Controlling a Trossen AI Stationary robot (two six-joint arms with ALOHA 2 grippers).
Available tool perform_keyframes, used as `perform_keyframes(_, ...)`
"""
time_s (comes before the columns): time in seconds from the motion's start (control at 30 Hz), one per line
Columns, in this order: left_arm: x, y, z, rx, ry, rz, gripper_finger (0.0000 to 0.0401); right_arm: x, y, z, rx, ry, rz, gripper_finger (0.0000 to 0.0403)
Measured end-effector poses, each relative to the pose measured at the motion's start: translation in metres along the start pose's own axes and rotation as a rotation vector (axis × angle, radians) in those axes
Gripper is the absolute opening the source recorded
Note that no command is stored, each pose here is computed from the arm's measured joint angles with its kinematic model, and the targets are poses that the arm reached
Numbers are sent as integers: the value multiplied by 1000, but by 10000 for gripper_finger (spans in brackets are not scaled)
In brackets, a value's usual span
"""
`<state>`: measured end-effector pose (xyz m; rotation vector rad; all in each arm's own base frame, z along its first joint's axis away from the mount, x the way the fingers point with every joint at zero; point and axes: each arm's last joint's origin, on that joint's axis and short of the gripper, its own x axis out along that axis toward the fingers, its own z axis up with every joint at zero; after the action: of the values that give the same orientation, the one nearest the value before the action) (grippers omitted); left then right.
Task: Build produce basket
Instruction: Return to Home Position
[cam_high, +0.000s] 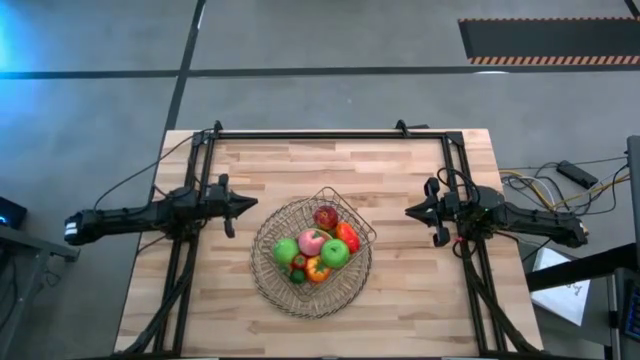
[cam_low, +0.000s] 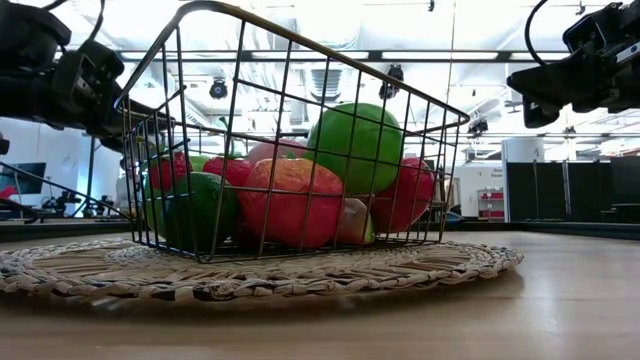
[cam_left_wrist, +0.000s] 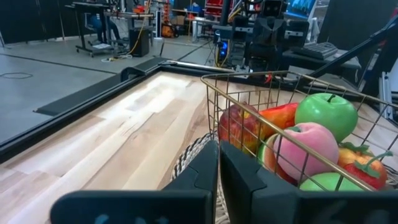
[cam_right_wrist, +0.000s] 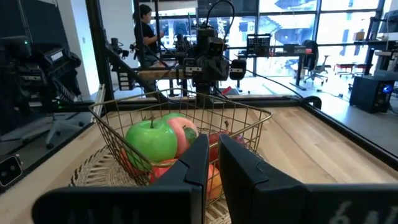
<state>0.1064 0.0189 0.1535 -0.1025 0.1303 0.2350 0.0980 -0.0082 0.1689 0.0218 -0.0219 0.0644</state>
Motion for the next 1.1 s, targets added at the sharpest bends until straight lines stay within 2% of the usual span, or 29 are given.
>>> perform_keyframes(1.1,3,0,-4,4,46,4,0,0,0,0,0,-1,0,27)
